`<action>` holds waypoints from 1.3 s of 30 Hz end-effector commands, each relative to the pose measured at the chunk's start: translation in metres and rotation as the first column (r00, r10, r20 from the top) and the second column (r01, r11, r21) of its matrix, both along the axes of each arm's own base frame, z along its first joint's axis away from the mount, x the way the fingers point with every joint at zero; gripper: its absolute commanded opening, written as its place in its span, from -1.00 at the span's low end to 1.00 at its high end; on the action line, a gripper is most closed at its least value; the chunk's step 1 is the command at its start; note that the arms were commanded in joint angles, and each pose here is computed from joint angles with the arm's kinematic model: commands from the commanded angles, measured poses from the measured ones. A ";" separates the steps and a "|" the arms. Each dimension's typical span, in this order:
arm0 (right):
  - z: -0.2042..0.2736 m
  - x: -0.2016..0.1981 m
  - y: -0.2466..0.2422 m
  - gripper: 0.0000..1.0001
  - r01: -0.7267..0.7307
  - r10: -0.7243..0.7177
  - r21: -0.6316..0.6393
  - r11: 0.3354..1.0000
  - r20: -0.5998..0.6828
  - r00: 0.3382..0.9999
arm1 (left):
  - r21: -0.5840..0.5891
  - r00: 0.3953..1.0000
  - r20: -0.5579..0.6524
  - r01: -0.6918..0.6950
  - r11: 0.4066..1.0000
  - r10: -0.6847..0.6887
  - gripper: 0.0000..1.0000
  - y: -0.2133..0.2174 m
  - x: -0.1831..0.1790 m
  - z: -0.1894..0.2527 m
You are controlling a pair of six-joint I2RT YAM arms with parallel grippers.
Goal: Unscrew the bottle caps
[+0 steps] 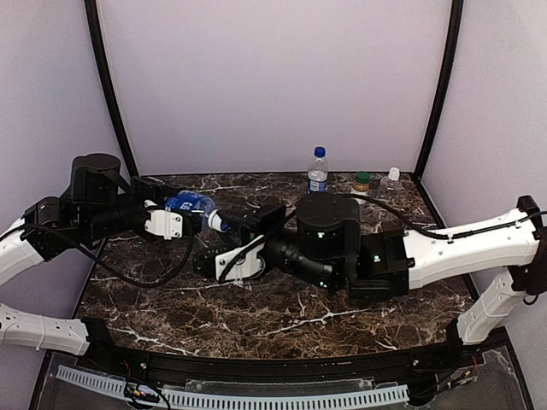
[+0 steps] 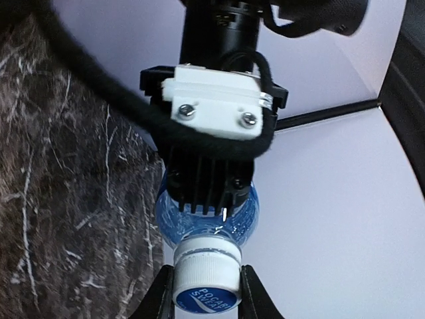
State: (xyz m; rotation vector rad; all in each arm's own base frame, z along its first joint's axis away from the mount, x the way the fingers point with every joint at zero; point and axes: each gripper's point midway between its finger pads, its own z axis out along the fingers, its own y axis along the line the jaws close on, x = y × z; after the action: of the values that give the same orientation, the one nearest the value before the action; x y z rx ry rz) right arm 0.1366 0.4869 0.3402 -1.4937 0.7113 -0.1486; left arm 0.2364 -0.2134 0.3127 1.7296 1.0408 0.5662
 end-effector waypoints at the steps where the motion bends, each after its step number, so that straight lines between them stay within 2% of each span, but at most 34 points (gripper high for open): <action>1: -0.016 -0.012 0.013 -1.00 0.084 0.027 -0.212 0.974 0.473 0.881 | 0.046 0.997 -0.075 0.038 0.998 -0.034 -0.05 -0.002 -0.008 -0.015; 5: -0.021 -0.011 0.015 -1.00 0.159 0.035 -0.248 0.956 0.633 0.773 | 0.070 0.994 -0.098 0.047 0.996 -0.040 -0.06 0.000 -0.012 -0.023; 9: -0.025 -0.010 0.017 -1.00 0.172 0.043 -0.264 0.949 0.650 0.759 | 0.077 0.994 -0.103 0.043 0.996 -0.035 -0.06 0.001 -0.012 -0.025; 12: -0.020 -0.010 0.016 -1.00 0.169 0.020 -0.229 0.959 0.647 0.762 | 0.072 0.994 -0.103 0.034 0.997 -0.026 -0.06 0.002 -0.011 -0.023; 13: -0.016 -0.009 0.016 -0.87 0.167 0.001 -0.205 0.964 0.634 0.773 | 0.067 0.994 -0.105 0.028 0.997 -0.021 -0.06 0.002 -0.011 -0.023; 15: 0.000 -0.007 0.014 -0.10 0.160 -0.071 -0.108 0.981 0.569 0.819 | 0.048 0.994 -0.105 0.009 0.999 -0.004 -0.06 0.002 -0.008 -0.020; 16: 0.008 -0.003 0.012 0.38 0.162 -0.112 -0.053 0.985 0.511 0.852 | 0.043 0.995 -0.102 -0.003 0.999 0.007 -0.06 0.003 -0.007 -0.019; 17: 0.017 0.001 0.008 0.73 0.164 -0.150 0.007 0.986 0.444 0.883 | 0.019 0.995 -0.096 -0.019 1.000 0.021 -0.06 0.002 -0.004 -0.015; 18: 0.025 0.006 0.003 0.94 0.171 -0.182 0.065 0.983 0.375 0.909 | 0.014 0.995 -0.088 -0.039 0.999 0.040 -0.06 0.003 -0.001 -0.013; 22: 0.039 0.012 -0.011 0.97 0.173 -0.193 0.184 0.968 0.099 0.976 | -0.034 0.994 -0.007 -0.107 0.994 0.107 -0.03 0.004 0.015 0.003; 25: 0.036 0.007 -0.014 0.97 0.112 -0.070 0.219 0.969 -0.192 0.979 | -0.086 0.980 0.098 -0.164 0.983 0.172 -0.02 0.006 0.030 0.023; 27: 0.037 0.006 -0.017 0.97 0.092 0.019 0.266 0.960 -0.386 0.922 | -0.107 0.967 0.159 -0.182 0.977 0.198 -0.02 0.006 0.037 0.033; 30: 0.050 0.007 -0.027 0.97 0.090 0.168 0.384 0.919 -0.588 0.791 | -0.116 0.948 0.239 -0.188 0.975 0.212 -0.02 0.006 0.043 0.041; 33: 0.071 0.021 -0.047 0.97 0.156 0.358 0.529 0.834 -0.736 0.575 | -0.126 0.923 0.299 -0.213 0.969 0.242 -0.02 0.009 0.048 0.050; 35: 0.076 0.038 -0.058 0.97 0.260 0.455 0.578 0.774 -0.793 0.406 | -0.124 0.913 0.318 -0.226 0.966 0.255 -0.02 0.009 0.051 0.052; 36: 0.076 0.044 -0.060 0.97 0.326 0.502 0.579 0.747 -0.813 0.295 | -0.124 0.908 0.332 -0.227 0.966 0.256 -0.02 0.008 0.053 0.055; 39: 0.070 0.057 -0.059 0.97 0.422 0.536 0.543 0.726 -0.831 0.147 | -0.117 0.901 0.347 -0.233 0.965 0.259 -0.02 0.007 0.055 0.056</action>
State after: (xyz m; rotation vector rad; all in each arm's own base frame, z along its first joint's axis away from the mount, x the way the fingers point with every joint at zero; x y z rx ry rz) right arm 0.1999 0.4163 0.4278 -0.7944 1.3209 0.8760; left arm 0.2866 -0.2095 0.3506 1.4507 1.0325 0.8874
